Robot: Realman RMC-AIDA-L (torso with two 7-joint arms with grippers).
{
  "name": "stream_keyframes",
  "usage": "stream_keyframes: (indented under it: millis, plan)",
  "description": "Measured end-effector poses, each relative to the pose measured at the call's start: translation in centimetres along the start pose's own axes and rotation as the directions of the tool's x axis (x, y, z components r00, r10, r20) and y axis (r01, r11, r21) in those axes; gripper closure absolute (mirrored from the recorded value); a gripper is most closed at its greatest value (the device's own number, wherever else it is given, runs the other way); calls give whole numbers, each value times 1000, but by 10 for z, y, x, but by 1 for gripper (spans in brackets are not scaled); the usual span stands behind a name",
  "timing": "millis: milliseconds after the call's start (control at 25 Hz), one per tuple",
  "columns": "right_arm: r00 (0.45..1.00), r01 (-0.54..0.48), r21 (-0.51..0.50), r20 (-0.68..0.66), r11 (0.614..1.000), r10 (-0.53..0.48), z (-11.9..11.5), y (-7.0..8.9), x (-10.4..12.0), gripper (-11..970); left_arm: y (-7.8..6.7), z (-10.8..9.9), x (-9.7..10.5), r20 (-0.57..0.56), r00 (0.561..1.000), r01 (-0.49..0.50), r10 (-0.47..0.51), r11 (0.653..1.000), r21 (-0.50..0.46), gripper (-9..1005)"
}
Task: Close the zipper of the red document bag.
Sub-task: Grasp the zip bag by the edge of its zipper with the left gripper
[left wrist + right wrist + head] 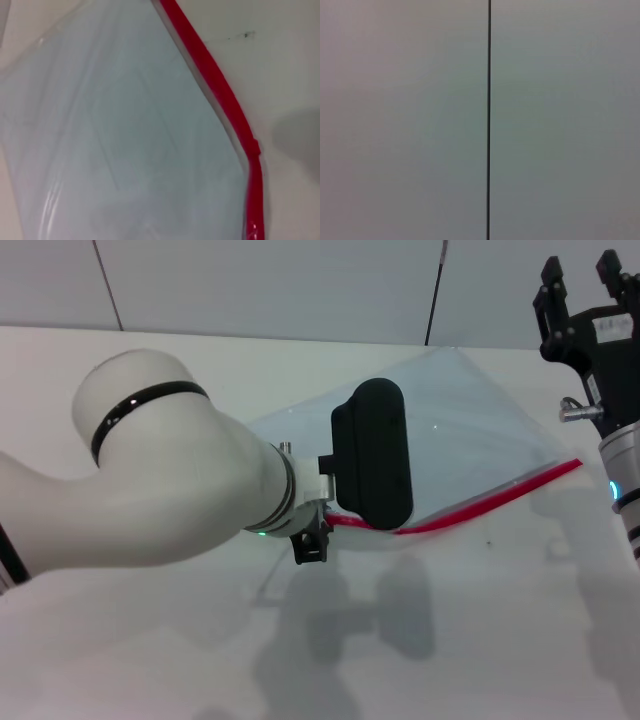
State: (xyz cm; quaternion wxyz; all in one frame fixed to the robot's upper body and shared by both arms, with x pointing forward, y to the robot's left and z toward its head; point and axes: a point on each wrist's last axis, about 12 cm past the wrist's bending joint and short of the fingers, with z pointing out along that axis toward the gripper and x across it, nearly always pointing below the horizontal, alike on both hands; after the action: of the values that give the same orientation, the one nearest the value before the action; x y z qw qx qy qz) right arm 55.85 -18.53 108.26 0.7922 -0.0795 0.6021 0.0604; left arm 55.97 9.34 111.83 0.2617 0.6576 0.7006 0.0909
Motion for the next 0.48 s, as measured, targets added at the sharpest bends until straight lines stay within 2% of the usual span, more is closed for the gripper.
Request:
stream_keyframes:
  millis: [80,240,480]
  plan:
    - [1000,0,0,0,1000,0,0,0,0,419,0,1,2,-13,1000,-3,3,1000,-15,866]
    - [1000,-10,8,1,1000,10,0,0,-1,419,3,0,1,-8,999,40,-41,998,-42,888]
    - [993,-94,47,-68,994,97,3,3,1,419,8,-9,2,54,996,79,-75,994,-75,921]
